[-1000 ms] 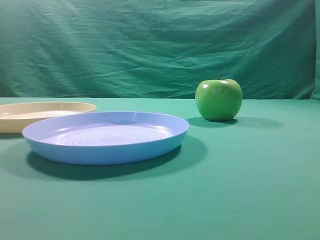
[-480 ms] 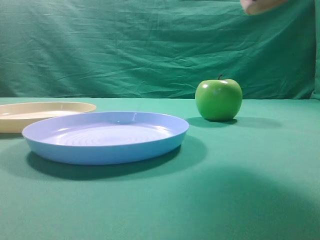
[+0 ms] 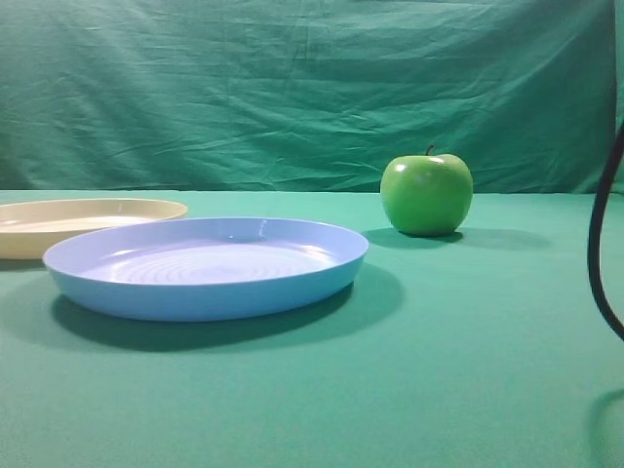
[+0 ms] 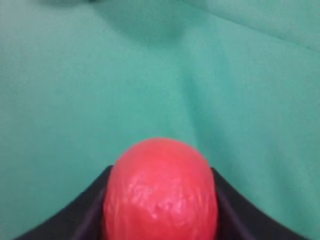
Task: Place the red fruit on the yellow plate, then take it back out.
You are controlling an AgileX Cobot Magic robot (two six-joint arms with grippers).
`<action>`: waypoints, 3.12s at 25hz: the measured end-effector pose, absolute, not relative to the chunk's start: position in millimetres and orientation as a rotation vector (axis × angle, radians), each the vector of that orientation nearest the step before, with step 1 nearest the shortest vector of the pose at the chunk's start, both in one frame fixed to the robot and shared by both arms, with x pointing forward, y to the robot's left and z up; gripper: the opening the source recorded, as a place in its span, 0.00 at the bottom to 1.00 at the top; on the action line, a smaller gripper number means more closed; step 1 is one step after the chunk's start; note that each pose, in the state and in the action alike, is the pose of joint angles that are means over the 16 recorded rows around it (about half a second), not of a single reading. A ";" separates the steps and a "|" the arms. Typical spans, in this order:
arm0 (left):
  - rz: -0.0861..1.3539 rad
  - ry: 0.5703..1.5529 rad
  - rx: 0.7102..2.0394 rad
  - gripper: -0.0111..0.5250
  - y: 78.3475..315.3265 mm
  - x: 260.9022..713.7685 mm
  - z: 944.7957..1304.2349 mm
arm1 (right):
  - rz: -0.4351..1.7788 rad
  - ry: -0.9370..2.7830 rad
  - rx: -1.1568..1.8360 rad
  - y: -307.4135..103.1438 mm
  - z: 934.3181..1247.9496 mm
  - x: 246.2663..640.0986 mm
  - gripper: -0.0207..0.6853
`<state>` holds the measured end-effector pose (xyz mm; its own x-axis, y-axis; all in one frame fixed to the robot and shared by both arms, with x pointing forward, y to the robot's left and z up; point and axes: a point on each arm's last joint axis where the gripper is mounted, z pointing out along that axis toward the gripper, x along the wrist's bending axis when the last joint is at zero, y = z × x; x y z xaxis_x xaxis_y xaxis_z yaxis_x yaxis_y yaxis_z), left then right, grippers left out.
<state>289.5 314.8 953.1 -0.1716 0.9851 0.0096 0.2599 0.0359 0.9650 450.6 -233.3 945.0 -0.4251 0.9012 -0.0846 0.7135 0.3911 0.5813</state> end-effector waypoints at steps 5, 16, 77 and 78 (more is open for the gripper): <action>1.189 1.542 1.306 0.02 314.8 289.5 953.1 | 0.680 2.241 1.385 -232.3 945.7 459.3 0.80; 1.189 1.542 1.306 0.02 314.8 289.5 953.1 | 0.720 2.252 1.375 -228.8 1007.0 469.8 0.67; 1.189 1.542 1.306 0.02 314.8 289.5 953.1 | 1.122 1.489 1.180 -290.0 998.6 285.9 0.03; 1.189 1.542 1.306 0.02 314.8 289.5 953.1 | 1.118 1.488 1.187 -290.3 992.4 286.7 0.03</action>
<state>289.5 314.8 953.1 -0.1716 0.9851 0.0096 0.2599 0.0359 0.9650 286.7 -290.3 992.4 -0.1336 0.9852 -0.1078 0.1710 0.1300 0.9767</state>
